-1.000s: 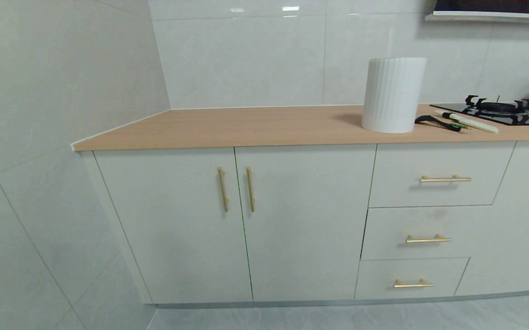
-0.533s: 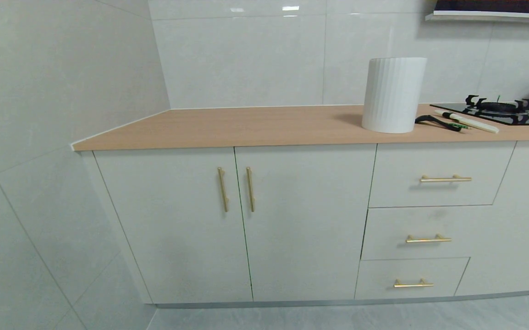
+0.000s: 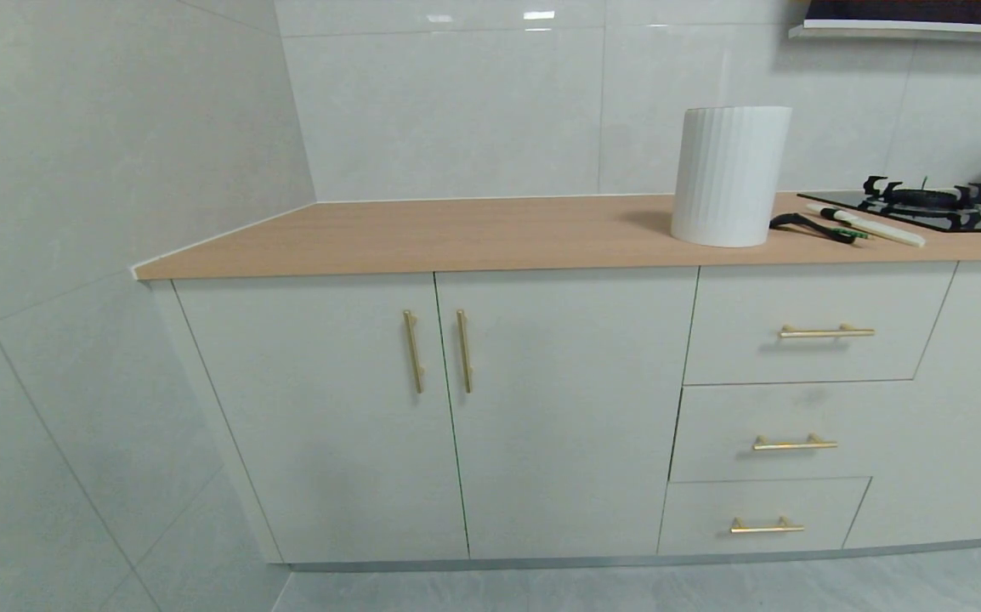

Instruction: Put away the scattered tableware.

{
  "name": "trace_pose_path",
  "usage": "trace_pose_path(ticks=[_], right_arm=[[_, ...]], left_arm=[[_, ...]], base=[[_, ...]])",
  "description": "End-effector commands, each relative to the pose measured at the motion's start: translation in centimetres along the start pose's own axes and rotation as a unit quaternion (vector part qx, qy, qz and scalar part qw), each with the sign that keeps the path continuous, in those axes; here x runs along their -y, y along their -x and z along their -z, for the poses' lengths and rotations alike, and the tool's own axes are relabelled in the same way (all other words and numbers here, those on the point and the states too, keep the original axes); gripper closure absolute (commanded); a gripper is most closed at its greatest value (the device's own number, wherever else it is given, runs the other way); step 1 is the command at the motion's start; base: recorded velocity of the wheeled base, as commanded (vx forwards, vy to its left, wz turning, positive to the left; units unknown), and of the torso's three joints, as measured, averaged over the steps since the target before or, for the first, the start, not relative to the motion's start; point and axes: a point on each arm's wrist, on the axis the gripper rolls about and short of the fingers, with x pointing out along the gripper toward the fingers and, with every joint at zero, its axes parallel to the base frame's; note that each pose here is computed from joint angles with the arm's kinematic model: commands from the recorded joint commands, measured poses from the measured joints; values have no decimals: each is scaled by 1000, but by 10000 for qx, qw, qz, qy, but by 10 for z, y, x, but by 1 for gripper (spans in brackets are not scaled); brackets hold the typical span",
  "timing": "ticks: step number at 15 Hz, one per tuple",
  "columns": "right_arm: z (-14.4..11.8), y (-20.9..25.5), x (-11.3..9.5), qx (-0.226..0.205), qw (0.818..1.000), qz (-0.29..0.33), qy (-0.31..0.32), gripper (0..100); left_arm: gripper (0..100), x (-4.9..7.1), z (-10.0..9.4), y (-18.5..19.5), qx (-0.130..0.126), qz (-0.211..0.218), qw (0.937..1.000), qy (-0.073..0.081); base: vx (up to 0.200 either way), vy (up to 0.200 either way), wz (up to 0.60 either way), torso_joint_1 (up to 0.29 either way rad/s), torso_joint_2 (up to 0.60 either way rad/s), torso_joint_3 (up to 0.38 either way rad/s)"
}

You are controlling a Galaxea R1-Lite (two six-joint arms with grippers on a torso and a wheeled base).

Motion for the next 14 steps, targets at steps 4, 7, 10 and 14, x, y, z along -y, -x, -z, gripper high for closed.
trace_pose_path(ticks=[4,7,10,14], right_arm=[[0,0,0,-26,10000,-52,10,0],[0,0,-1,-23,9999,-145,32,0],[0,0,-1,-23,9999,-137,25,0],[0,0,-1,-24,9999,-129,9,0]], left_arm=[[0,0,0,0,-6,5,10000,3],[0,0,0,0,-6,5,10000,3],[0,0,0,0,-6,-2,10000,10],[0,0,0,0,-6,5,10000,3]], base=[[0,0,0,0,0,0],[0,0,0,0,0,0],[0,-133,0,0,-2,0],[0,-200,0,4,2,2]])
